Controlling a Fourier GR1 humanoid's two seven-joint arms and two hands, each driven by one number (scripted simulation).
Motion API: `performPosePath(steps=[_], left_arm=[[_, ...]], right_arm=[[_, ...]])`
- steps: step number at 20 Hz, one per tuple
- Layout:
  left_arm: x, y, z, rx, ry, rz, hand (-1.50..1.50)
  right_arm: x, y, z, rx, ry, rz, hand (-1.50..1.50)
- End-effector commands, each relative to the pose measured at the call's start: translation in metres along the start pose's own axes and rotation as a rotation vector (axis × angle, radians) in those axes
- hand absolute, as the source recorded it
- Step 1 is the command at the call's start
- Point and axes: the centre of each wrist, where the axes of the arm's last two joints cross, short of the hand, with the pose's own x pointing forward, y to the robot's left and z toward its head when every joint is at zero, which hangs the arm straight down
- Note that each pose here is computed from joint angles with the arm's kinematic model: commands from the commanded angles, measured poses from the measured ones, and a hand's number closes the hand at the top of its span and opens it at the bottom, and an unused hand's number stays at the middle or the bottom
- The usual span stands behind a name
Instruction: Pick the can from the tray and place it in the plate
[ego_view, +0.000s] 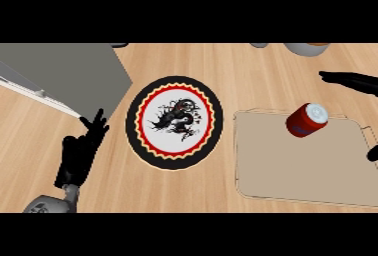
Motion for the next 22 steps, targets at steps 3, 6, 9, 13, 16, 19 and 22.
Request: performPosePath(steps=[3, 6, 9, 13, 16, 19, 22], left_arm=[[0.057, 0.005, -0.025, 0.047, -0.239, -0.034, 0.00], [0.050, -0.008, -0.031, 0.038, -0.235, -0.050, 0.00], [0.044, 0.008, -0.035, 0.036, -0.232, -0.043, 0.00], [0.062, -0.001, -0.045, 0.048, -0.244, -0.021, 0.00], [0.057, 0.003, -0.046, 0.043, -0.229, -0.035, 0.00], [0.044, 0.009, -0.035, 0.026, -0.256, -0.062, 0.00], [0.050, -0.007, -0.043, 0.043, -0.239, -0.035, 0.00]], right_arm=[[0.001, -0.012, -0.008, 0.152, 0.107, 0.095, -1.50], [-0.006, -0.007, -0.023, 0.157, 0.115, 0.071, -1.50], [-0.008, -0.013, -0.026, 0.202, 0.135, 0.065, -1.50], [-0.018, 0.011, -0.041, 0.229, 0.156, 0.085, -1.50], [-0.014, 0.032, -0.062, 0.274, 0.160, 0.152, -1.50], [-0.026, 0.041, -0.068, 0.302, 0.212, 0.140, -1.50], [-0.046, 0.050, -0.055, 0.317, 0.204, 0.159, -1.50]])
